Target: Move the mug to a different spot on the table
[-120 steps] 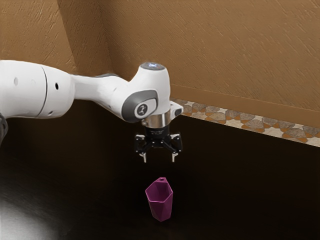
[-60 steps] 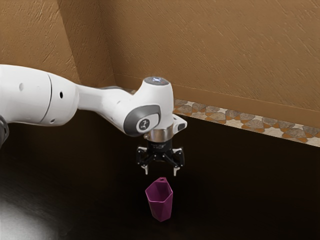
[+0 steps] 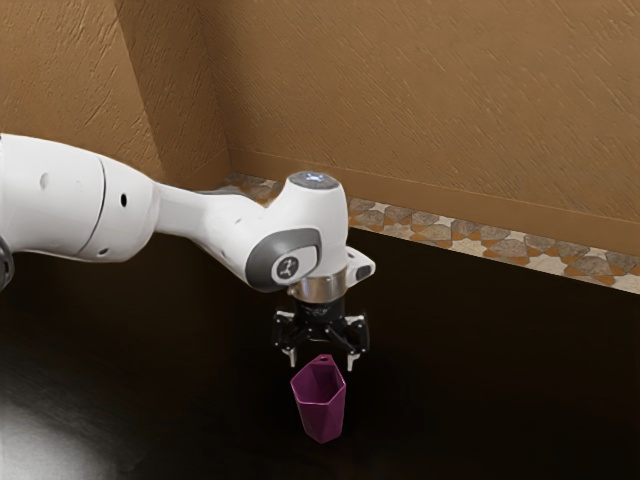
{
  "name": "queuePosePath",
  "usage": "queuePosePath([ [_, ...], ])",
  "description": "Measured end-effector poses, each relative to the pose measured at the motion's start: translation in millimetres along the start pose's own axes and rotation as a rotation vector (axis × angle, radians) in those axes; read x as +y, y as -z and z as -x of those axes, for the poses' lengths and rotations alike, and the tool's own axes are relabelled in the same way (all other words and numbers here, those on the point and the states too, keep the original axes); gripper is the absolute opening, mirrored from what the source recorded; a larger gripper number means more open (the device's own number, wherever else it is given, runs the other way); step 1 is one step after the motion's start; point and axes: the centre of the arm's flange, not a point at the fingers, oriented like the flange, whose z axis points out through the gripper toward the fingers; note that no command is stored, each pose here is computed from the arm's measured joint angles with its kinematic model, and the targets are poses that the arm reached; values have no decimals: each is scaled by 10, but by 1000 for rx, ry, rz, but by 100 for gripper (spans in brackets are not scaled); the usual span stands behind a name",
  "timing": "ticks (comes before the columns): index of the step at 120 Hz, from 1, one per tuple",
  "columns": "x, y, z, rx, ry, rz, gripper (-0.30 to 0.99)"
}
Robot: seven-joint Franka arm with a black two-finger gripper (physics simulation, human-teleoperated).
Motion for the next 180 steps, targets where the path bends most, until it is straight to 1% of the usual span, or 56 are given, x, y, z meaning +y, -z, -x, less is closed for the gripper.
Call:
queuePosePath([
  [38, 26, -157, 66, 5, -10, 9, 69],
  [100, 36, -339, 34, 21, -11, 24, 68],
  [114, 18, -364, 40, 28, -24, 13, 55],
  [125, 3, -362, 31, 38, -42, 4, 40],
  [138, -7, -361, 23, 43, -58, -2, 32],
  [146, -13, -362, 18, 44, -64, -4, 29],
  [162, -22, -365, 14, 43, -72, -8, 17],
  [180, -31, -295, 14, 45, -71, -4, 8],
])
